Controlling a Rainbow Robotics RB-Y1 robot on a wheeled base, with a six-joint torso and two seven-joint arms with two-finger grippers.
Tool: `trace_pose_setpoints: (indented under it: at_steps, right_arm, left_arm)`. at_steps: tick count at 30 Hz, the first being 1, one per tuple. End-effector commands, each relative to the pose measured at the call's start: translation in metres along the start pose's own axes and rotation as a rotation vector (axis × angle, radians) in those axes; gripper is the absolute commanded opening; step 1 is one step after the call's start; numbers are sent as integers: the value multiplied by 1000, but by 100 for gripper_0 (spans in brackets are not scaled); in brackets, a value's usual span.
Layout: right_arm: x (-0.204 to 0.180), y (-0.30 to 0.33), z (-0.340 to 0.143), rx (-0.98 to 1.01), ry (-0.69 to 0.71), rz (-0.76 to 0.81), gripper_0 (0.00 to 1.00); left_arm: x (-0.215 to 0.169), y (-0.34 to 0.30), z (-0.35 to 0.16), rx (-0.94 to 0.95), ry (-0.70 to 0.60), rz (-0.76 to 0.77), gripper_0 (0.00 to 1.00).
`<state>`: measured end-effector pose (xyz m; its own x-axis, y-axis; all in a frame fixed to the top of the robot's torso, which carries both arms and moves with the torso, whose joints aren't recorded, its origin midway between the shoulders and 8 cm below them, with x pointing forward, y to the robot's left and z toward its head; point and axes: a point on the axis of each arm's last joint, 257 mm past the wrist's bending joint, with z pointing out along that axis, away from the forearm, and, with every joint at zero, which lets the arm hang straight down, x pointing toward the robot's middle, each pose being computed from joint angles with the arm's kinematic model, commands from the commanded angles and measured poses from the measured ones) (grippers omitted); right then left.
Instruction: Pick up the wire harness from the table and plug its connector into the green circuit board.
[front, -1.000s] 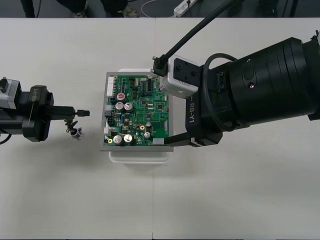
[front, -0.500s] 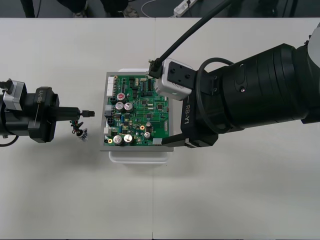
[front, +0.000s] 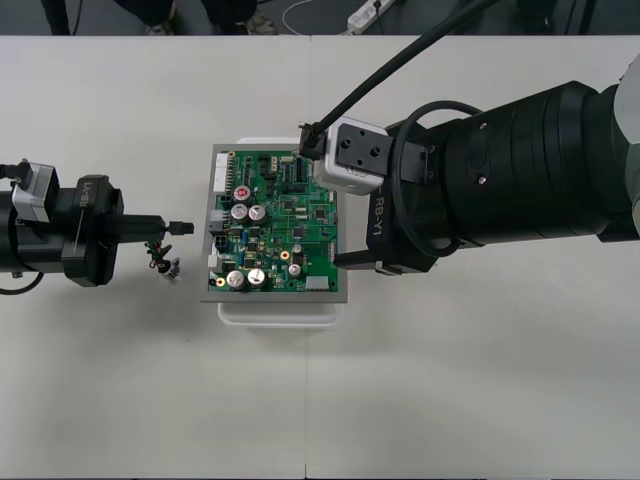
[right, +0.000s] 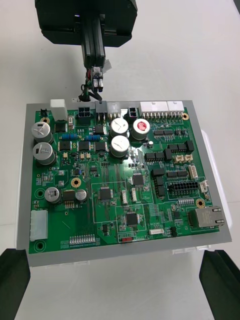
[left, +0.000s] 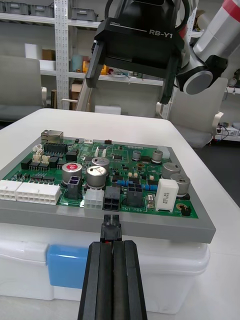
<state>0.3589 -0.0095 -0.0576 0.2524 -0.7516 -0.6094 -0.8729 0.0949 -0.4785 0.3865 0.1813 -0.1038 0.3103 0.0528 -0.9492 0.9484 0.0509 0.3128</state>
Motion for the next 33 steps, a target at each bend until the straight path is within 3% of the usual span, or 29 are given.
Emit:
trace_pose_setpoints:
  at_steps: [1,11,33]
  right_arm:
    - [-12,14,7,-23,-24,-42,99]
    - [-24,22,12,-41,-56,-40,99]
    - [-9,18,28,-32,0,-33,99]
  left_arm:
    - [-9,-5,7,29,-38,43,0]
    - [-10,-4,12,30,-52,34,0]
    - [-10,-2,14,24,-60,18,0]
